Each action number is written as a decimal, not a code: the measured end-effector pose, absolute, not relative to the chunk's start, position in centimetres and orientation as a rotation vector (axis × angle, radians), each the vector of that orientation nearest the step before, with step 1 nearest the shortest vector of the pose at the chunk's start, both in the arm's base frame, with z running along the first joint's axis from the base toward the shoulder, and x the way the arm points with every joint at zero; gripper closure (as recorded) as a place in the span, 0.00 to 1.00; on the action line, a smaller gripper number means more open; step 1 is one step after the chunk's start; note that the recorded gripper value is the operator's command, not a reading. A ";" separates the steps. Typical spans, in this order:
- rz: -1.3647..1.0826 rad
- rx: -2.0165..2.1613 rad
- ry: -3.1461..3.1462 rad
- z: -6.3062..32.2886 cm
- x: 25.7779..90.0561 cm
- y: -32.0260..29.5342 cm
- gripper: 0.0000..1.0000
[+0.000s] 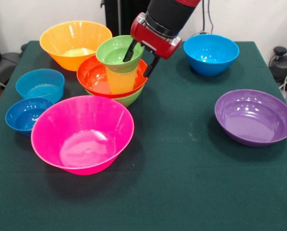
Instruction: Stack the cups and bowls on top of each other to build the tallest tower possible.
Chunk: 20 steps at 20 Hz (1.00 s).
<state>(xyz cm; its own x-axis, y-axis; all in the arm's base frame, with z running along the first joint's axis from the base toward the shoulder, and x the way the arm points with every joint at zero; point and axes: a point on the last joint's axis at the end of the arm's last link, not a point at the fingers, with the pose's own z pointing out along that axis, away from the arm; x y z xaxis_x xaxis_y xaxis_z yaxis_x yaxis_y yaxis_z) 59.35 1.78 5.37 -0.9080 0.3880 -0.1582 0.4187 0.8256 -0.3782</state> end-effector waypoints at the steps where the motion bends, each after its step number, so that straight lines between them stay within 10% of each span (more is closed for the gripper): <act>1: -0.633 0.648 2.930 5.4 59.4 1.8 0.00; 20: -0.721 0.685 2.893 10.8 59.6 1.7 0.00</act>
<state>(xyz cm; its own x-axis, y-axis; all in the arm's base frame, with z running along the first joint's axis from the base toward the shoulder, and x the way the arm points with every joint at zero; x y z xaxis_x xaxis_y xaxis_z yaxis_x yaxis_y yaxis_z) 59.63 1.73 10.76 -0.8965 0.4033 -0.1832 0.4421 0.7891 -0.4266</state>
